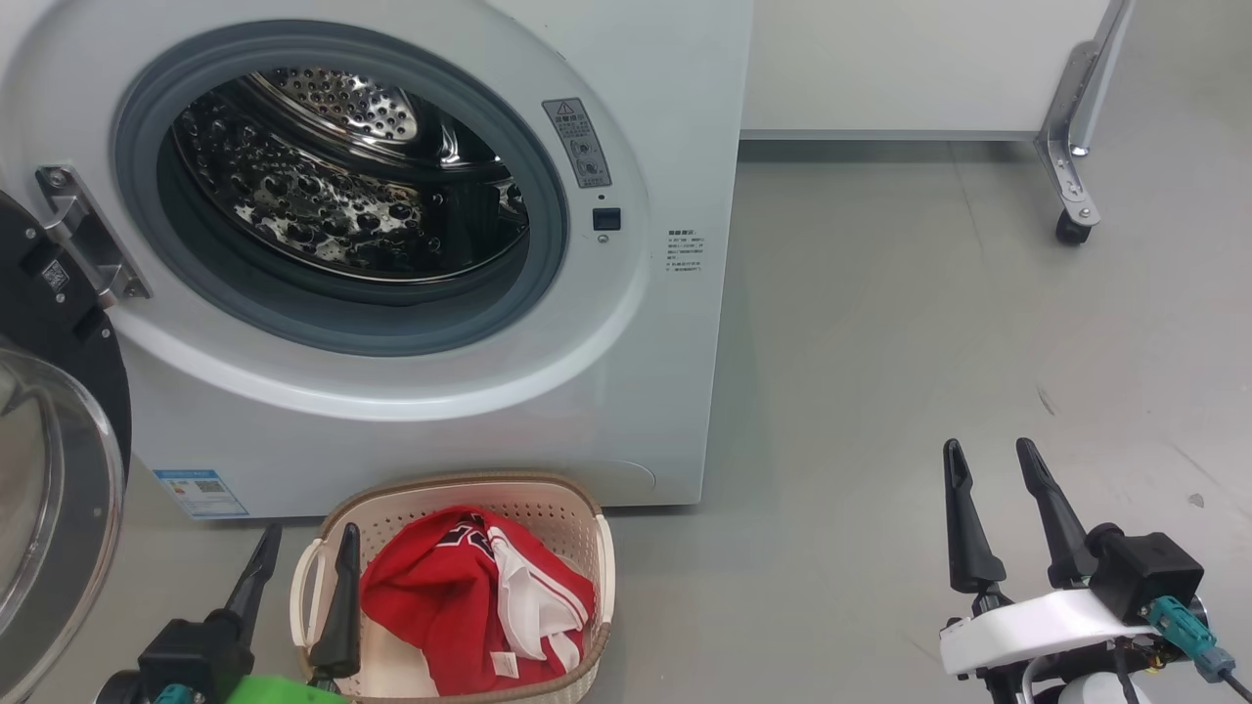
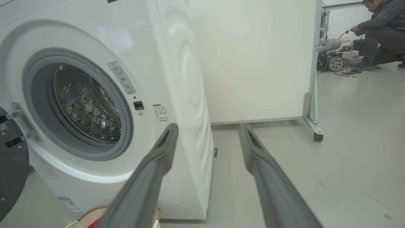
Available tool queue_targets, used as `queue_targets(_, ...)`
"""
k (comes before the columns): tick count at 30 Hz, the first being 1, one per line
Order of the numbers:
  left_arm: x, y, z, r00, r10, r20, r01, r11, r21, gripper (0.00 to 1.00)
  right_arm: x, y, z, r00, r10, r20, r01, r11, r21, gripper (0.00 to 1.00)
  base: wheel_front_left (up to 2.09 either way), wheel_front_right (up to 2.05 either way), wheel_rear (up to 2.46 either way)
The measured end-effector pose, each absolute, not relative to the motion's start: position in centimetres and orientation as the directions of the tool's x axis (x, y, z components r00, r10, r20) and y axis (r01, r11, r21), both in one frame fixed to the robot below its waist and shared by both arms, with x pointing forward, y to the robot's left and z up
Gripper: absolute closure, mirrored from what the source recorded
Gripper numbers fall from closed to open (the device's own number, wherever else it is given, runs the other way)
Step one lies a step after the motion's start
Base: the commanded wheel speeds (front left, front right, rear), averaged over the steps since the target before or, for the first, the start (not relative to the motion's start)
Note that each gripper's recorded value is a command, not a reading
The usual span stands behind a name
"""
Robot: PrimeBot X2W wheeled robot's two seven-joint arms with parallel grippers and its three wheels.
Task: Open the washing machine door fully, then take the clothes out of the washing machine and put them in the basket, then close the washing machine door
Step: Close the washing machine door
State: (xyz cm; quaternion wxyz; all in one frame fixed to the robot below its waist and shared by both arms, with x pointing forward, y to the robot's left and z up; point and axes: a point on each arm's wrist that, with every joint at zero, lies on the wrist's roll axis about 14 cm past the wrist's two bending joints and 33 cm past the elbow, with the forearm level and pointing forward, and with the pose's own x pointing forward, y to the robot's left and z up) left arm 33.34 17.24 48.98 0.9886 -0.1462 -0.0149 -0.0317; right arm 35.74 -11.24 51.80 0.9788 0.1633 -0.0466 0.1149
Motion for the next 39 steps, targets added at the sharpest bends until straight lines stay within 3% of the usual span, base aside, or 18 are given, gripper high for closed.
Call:
queue_targets(21, 33.37, 17.51, 49.48, 0.997, -0.055, 0.054, 0.067, 0.964, -0.256, 0.00, 35.83, -10.93, 51.70, 0.968, 0.217, 0.126, -0.247, 0.916, 0.316, 0.00, -1.11, 1.11, 0.00)
queue_targets(39, 33.29, 17.84, 49.45, 0.998, -0.044, 0.052, 0.055, 0.967, -0.249, 0.00, 35.84, -10.72, 51.73, 0.966, 0.224, 0.126, -0.253, 0.914, 0.316, 0.00, -0.41, 0.41, 0.00)
